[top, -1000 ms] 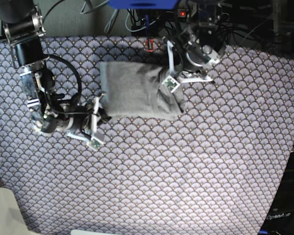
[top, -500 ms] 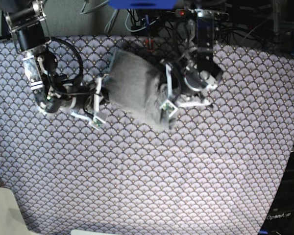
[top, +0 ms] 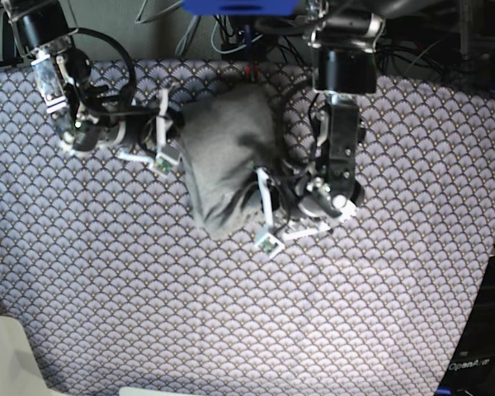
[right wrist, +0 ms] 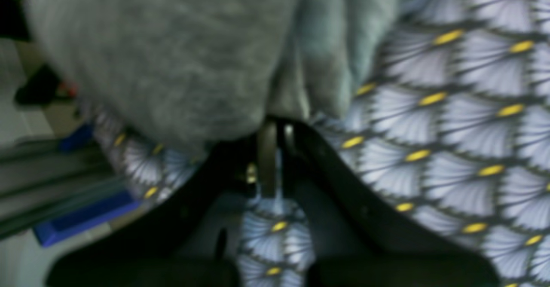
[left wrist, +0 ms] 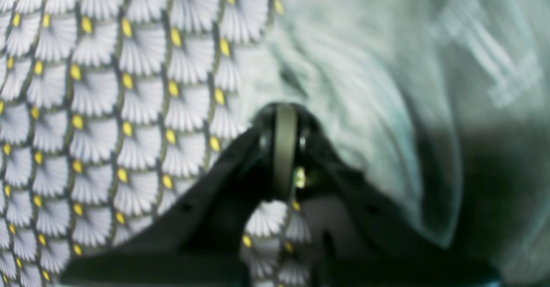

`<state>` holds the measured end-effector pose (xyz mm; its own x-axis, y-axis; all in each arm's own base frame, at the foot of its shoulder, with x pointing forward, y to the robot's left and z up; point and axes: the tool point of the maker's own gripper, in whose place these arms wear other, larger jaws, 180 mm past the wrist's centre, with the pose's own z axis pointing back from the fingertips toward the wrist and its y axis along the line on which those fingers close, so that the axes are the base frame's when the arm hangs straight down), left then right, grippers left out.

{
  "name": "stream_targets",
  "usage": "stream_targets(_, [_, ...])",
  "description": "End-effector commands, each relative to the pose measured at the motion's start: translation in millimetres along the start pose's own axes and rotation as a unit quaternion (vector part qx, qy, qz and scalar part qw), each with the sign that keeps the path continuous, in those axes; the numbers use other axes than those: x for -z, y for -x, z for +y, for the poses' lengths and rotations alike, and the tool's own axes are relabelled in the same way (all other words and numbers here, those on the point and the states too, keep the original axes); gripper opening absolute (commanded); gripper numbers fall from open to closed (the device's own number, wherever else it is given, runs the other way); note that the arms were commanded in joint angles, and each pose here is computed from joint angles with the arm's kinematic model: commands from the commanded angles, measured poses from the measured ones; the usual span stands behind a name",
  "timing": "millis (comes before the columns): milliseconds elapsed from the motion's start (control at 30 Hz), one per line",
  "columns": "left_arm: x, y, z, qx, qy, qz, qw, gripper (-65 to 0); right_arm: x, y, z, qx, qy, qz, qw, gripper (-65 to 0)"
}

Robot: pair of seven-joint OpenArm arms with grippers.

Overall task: Fold the T-shirt properly
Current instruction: 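Grasp the bundle with both grippers and rotate it upright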

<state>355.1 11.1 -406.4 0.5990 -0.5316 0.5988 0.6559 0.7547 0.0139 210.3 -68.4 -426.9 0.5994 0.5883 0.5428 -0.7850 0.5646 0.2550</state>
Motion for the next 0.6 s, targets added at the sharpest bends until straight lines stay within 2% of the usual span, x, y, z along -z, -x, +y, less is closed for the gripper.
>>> stream_targets(0, [-4,-23,5,0.0,-0.001,-0.031,1.0,-65.0,-3,-1,4,-0.011,-0.003,0.0,0.9999,-65.0])
stream_targets(133, [-7,-37,6,-0.006,0.006,-0.051,0.999,-65.0,-4,-1,7,-0.011,-0.003,-0.001,0.9999,-65.0])
stream_targets(300, [-7,-35,7,-0.009,0.005,-0.051,0.999,-65.0,-9,5,1,-0.014,0.003,0.008,0.9999,-65.0])
stream_targets(400, [-11,-29,21,-0.035,-0.006,-0.054,0.998,-65.0,-10,6,0,-0.015,0.005,0.011,0.9998,-65.0])
stream_targets(567, [-17,-37,31,-0.04,-0.018,-0.067,0.997,-65.0,-8,16,9,-0.008,-0.004,0.016,0.9998,-65.0])
